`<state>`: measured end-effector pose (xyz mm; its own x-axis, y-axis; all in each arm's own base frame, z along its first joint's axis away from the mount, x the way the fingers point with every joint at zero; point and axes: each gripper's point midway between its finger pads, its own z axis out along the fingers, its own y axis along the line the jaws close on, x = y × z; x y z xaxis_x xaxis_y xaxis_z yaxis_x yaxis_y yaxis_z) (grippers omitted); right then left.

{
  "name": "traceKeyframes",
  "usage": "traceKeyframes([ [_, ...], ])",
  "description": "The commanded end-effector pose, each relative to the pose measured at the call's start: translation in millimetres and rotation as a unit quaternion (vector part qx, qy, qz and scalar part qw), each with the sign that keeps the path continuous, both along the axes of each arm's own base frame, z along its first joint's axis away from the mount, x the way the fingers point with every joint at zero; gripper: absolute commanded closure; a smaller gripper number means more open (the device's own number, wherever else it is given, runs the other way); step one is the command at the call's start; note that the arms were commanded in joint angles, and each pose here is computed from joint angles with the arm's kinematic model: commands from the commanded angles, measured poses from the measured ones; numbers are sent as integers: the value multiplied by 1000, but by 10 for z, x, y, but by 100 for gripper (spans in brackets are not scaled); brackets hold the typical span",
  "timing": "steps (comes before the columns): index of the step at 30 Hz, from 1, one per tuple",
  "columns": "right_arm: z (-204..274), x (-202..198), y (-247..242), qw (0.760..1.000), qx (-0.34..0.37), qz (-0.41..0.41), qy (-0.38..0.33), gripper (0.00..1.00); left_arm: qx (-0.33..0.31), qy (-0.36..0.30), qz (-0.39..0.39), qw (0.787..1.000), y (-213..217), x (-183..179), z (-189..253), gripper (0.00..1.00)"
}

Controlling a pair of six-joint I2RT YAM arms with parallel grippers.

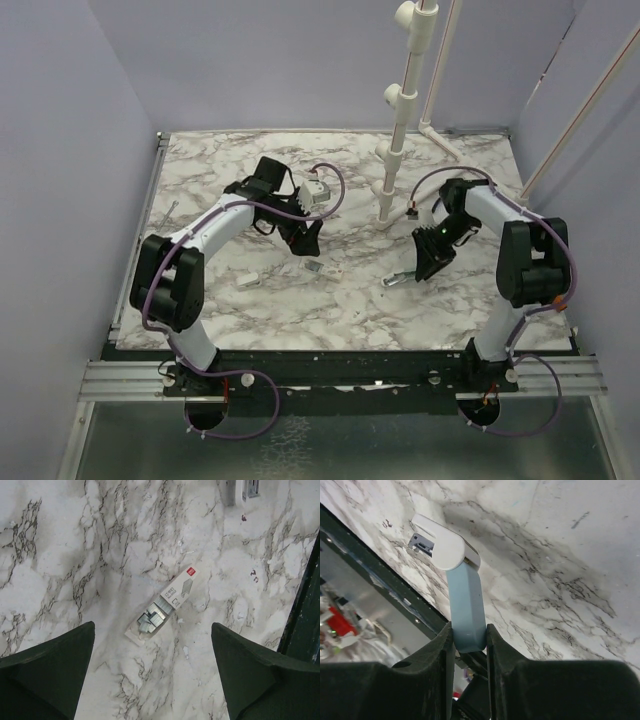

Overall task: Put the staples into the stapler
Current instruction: Place the stapler at the center of the board.

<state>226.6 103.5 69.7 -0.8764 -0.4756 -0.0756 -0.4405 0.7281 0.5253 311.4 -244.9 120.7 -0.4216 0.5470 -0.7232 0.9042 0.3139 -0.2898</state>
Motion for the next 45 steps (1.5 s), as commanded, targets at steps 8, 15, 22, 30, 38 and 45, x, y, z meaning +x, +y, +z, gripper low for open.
traceKeyframes([
  [8,109,197,71,986,105,-70,106,84,72,-127,46,988,384,86,164,1],
  [15,54,284,105,981,111,-88,136,77,77,-145,48,985,452,25,219,1],
  [22,-6,384,122,978,109,-100,150,73,81,-154,47,984,498,-32,235,1],
  [30,-61,485,94,978,94,-109,149,55,87,-161,50,982,546,-74,236,1],
  [38,-15,512,77,983,95,-99,121,48,116,-179,62,975,684,-59,203,1],
  [45,215,613,50,991,103,-83,-34,47,198,-163,102,961,1194,-110,10,1],
])
